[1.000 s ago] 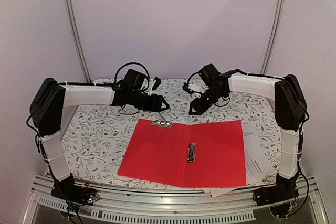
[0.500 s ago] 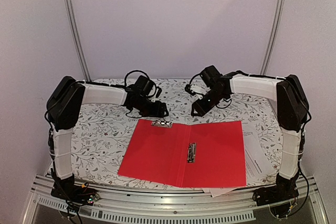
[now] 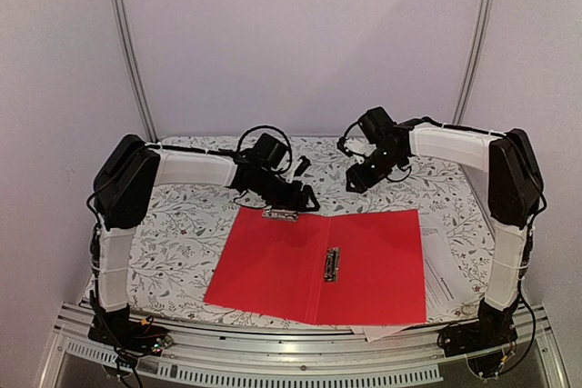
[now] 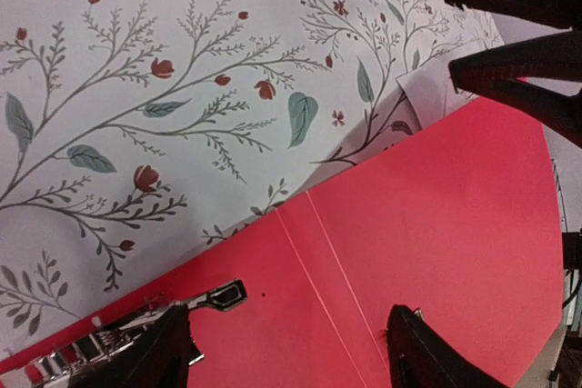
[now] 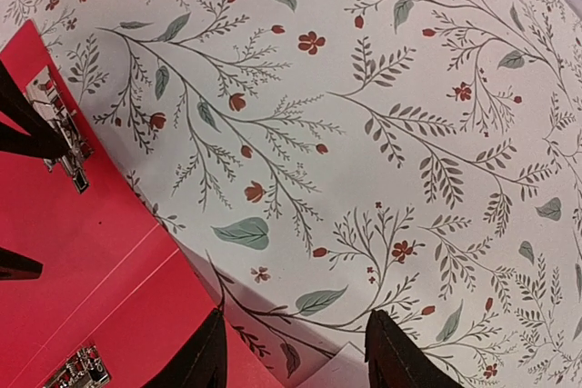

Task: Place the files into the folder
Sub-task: Pick up the folder from the center of the board.

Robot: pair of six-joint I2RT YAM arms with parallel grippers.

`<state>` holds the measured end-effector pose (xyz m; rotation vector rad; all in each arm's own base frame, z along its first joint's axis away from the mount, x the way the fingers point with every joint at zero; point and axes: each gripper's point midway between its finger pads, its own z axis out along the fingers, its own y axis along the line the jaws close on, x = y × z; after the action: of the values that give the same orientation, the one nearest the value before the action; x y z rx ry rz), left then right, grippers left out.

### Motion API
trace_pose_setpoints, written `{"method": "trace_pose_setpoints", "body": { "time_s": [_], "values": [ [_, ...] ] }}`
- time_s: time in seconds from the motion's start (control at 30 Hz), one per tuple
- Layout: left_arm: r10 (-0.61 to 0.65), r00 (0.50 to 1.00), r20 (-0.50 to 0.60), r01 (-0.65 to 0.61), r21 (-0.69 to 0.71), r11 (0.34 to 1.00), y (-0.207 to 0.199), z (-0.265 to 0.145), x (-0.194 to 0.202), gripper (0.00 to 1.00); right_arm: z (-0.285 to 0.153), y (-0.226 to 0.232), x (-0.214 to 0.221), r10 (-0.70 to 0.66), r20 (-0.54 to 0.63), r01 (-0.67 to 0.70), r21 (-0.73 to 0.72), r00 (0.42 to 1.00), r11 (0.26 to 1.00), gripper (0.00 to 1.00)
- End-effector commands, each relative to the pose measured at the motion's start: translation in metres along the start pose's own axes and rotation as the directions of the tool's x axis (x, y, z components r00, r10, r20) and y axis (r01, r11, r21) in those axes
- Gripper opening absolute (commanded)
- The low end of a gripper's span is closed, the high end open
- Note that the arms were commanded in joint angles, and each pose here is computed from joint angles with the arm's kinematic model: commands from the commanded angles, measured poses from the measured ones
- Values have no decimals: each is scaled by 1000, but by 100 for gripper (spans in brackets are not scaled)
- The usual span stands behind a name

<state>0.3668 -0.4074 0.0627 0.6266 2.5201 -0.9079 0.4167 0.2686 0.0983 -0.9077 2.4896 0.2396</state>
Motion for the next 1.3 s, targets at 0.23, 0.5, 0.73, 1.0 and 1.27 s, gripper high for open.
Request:
{"method": "trace_pose_setpoints", "body": {
  "time_s": [0.23, 0.5, 0.73, 1.0, 1.27],
  "values": [
    [215, 976, 28, -216, 54, 975, -35, -16, -6, 77, -41, -45, 32, 249, -34, -240, 173, 968, 955, 56],
    [234, 953, 191, -236, -13, 972, -40, -48, -36, 83, -78, -38, 89, 478, -67, -461, 178, 876, 869, 67],
    [238, 946, 220, -220, -104, 970, -27, -59, -42, 88, -103, -32, 131, 615, -96, -603, 126, 783, 788, 78],
    [238, 946, 222, -219, -104, 970, -26, -57, -42, 88, -96, -17, 164, 715, -156, -723, 5, 682, 691, 76],
    [241, 944, 226, -223, -103, 969, -28, -61, -43, 88, -65, 0, 169, 748, -200, -774, -120, 632, 622, 64]
  ]
}}
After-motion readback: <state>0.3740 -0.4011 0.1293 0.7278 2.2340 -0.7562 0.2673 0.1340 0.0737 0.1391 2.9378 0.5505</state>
